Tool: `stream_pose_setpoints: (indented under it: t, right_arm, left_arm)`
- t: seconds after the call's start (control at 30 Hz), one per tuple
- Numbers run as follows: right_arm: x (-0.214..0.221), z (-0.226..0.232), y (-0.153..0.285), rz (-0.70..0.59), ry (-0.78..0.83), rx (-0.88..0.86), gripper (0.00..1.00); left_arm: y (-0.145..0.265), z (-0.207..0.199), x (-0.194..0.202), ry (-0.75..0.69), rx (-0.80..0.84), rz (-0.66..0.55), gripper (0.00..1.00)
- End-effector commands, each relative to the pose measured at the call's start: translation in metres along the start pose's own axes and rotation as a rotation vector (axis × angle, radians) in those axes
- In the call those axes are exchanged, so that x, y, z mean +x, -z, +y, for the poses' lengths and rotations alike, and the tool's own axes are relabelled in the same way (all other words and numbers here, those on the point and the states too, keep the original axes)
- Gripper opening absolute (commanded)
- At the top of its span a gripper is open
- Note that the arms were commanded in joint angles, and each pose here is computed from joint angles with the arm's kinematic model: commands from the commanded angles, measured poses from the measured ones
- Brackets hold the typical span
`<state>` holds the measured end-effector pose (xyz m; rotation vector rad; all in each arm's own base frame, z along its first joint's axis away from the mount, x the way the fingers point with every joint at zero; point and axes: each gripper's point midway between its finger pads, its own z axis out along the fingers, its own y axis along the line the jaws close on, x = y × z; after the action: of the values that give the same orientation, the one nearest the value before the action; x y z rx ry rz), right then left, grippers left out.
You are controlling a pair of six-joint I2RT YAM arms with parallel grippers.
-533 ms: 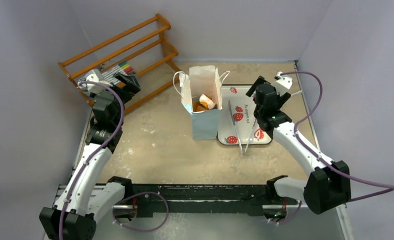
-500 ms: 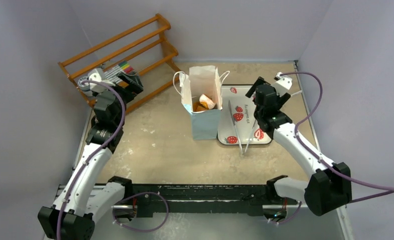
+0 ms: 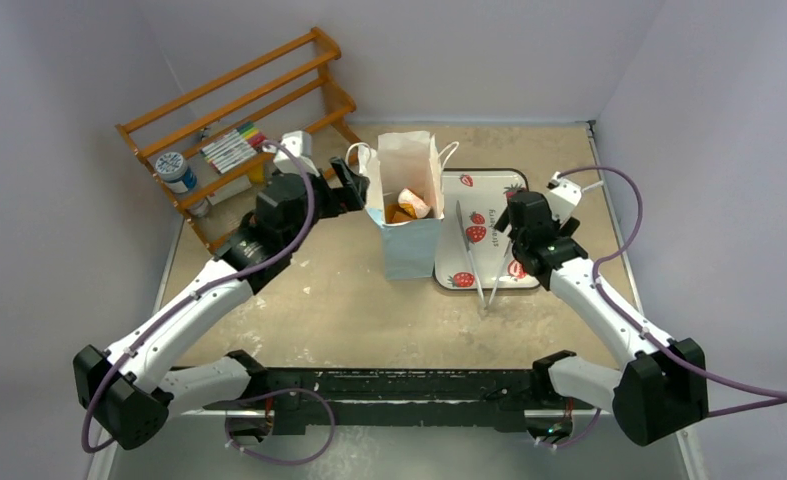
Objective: Take the fake bread out of the paper bag
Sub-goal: Adjust the paper bag at the center of the board.
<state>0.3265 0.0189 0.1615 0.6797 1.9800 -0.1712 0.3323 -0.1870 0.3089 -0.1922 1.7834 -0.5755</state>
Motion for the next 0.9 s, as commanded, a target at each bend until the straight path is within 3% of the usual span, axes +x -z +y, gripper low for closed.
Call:
stream_pose_setpoints:
  t: [0.0, 0.23, 0.87]
  right_arm:
    - [0.022, -0.018, 0.007, 0.069, 0.011, 0.033, 0.91]
    - [0.031, -0.027, 0.008, 0.096, 0.043, 0.064, 0.92]
    - [0.045, -0.004, -0.002, 0.165, 0.135, -0.028, 0.91]
  left_arm:
    - [0.007, -0.040, -0.007, -0.018, 0.080, -0.018, 0.98]
    - [0.010, -0.066, 0.014, -0.041, 0.101, 0.013, 0.98]
    - [-0.036, -0.025, 0.048, -0.152, -0.164, 0.004, 0.96]
